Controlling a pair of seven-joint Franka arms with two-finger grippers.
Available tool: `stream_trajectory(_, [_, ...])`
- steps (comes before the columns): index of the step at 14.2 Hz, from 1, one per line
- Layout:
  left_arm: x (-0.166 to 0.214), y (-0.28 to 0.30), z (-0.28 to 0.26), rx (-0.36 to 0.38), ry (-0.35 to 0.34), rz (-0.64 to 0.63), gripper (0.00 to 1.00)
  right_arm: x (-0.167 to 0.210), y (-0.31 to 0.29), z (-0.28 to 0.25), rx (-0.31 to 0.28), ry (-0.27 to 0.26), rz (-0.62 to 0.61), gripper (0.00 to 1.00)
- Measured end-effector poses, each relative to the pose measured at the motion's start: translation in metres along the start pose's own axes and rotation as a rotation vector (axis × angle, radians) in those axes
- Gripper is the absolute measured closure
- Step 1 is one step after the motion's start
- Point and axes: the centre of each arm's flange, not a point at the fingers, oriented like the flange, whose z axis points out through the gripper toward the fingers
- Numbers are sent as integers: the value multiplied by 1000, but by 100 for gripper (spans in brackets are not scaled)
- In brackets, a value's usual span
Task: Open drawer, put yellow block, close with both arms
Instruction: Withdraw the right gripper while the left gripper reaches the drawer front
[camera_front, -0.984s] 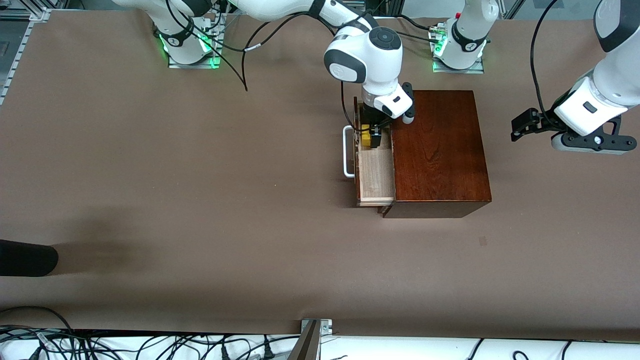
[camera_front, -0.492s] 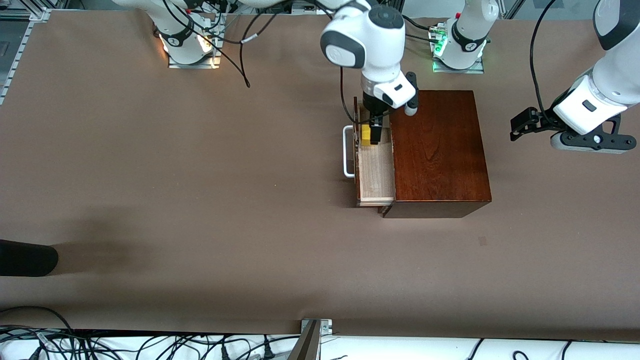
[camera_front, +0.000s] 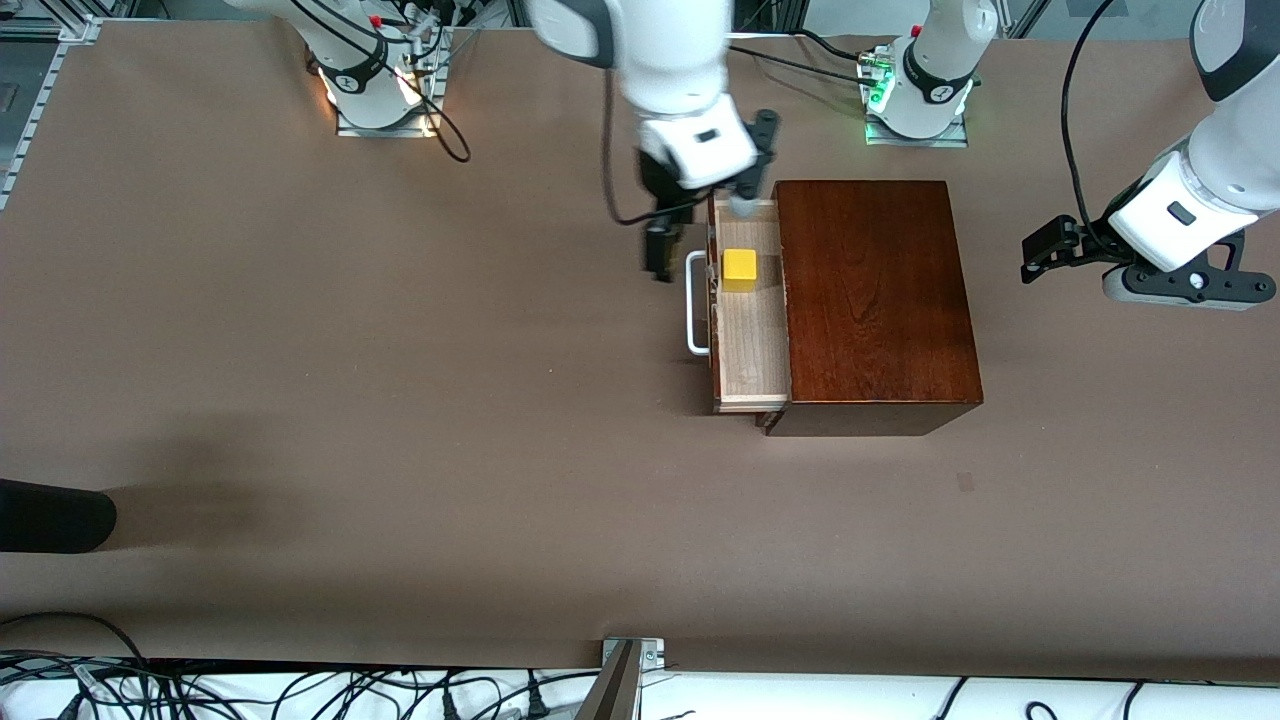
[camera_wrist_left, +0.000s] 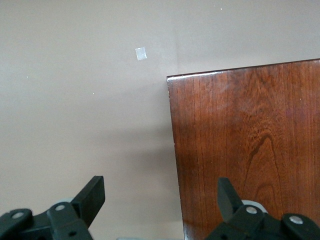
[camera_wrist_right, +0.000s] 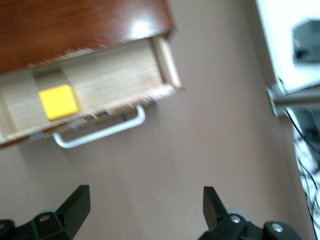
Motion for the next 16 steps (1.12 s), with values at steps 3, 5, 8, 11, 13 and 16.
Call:
stream_trajectory(3, [2,15,2,-9,-3,163,0,-51,70,-34,-20,-16,120,0])
stream_trajectory(5, [5,37,5,-46,-4,277,0,-87,110,-60,-32,3,200,0])
stream_trajectory(8, [10,76,23,-71,-51,498,0,-162,164,-87,64,39,359,0])
stream_trajectory(11, [19,134,53,-116,-93,683,0,-254,204,-101,108,27,515,0])
stream_trajectory(13, [32,179,73,-148,-71,820,0,-296,208,-107,108,5,577,0])
stream_trajectory(16, [42,267,105,-193,0,1049,0,-330,201,-107,111,-29,625,0])
